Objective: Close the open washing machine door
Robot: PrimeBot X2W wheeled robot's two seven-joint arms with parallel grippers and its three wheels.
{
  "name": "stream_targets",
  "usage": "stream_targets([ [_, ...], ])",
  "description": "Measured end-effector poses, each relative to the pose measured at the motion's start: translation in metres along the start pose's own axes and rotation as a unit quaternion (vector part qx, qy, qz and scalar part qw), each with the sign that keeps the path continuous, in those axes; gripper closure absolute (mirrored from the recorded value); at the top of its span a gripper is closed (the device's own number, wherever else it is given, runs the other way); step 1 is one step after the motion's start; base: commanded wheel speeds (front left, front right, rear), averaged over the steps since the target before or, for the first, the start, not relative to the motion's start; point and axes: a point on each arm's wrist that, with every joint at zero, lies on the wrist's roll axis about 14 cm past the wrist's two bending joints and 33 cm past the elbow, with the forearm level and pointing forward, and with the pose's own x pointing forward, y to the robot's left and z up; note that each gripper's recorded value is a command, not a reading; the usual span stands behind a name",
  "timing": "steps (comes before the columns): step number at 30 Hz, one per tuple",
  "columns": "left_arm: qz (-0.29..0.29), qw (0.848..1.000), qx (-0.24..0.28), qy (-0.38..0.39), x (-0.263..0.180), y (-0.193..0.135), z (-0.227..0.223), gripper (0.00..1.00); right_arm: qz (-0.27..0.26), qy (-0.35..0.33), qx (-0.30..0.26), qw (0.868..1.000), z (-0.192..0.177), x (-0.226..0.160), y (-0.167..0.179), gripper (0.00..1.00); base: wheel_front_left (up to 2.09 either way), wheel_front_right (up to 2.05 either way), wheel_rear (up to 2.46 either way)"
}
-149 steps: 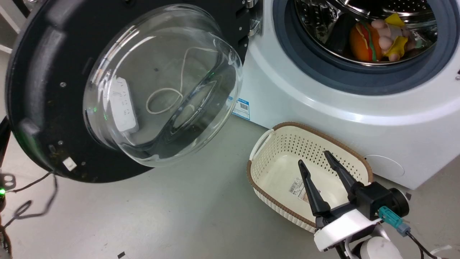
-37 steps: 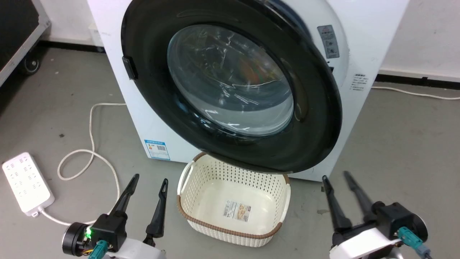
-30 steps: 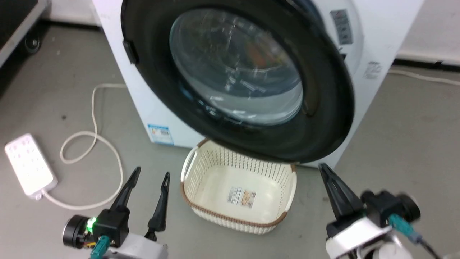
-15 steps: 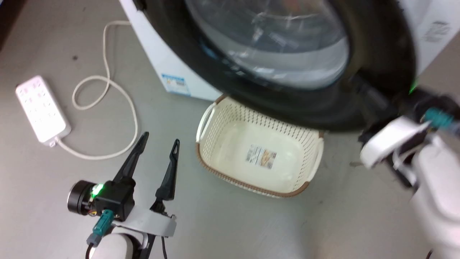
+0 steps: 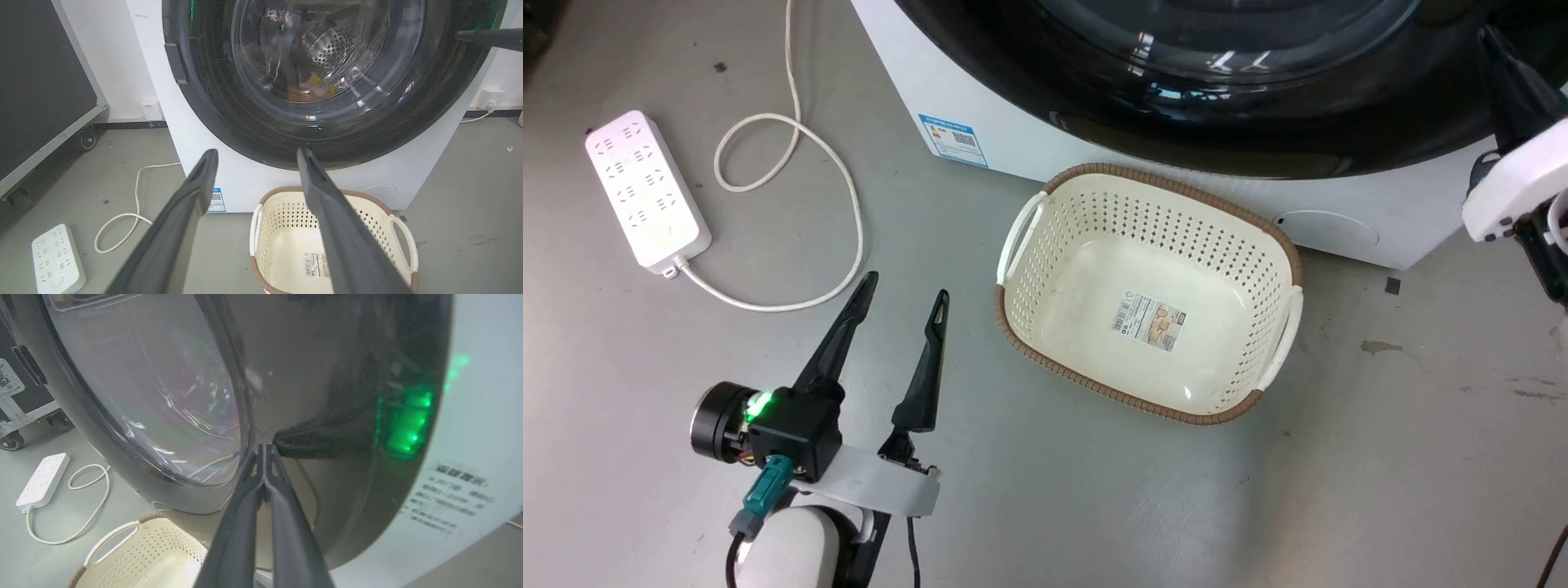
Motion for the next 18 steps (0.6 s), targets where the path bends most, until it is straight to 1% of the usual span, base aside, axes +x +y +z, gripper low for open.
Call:
stream_targets([
  [6, 0.002, 1.000, -0.002, -0.004, -0.001, 0.001, 0.003, 0.00, -0.011, 0.006, 0.018, 1.000, -0.004, 0.002, 0.001, 1.00, 0.00, 0.00, 0.00],
  [8, 0.002, 1.000, -0.003, -0.015, -0.002, 0.000, 0.011, 0.00, -0.018, -0.006, 0.017, 1.000, 0.005, -0.004, -0.001, 1.00, 0.00, 0.00, 0.00],
  [9, 0.001, 1.000, -0.003, -0.018, -0.002, 0.000, 0.014, 0.00, -0.019, -0.010, 0.017, 1.000, 0.008, -0.006, -0.001, 0.70, 0.00, 0.00, 0.00],
  [10, 0.001, 1.000, -0.004, -0.022, -0.003, 0.000, 0.016, 0.00, -0.020, -0.018, 0.016, 0.999, 0.014, -0.008, -0.001, 0.00, 0.00, 0.00, 0.00],
  [14, 0.008, 0.999, -0.012, -0.034, -0.009, 0.002, 0.025, 0.00, -0.018, -0.047, 0.006, 0.999, 0.032, -0.024, 0.003, 0.00, 0.00, 0.00, 0.00],
  [18, 0.012, 0.999, -0.010, -0.042, -0.019, 0.003, 0.033, 0.00, -0.015, -0.064, -0.007, 0.998, 0.043, -0.053, 0.008, 0.00, 0.00, 0.00, 0.00],
])
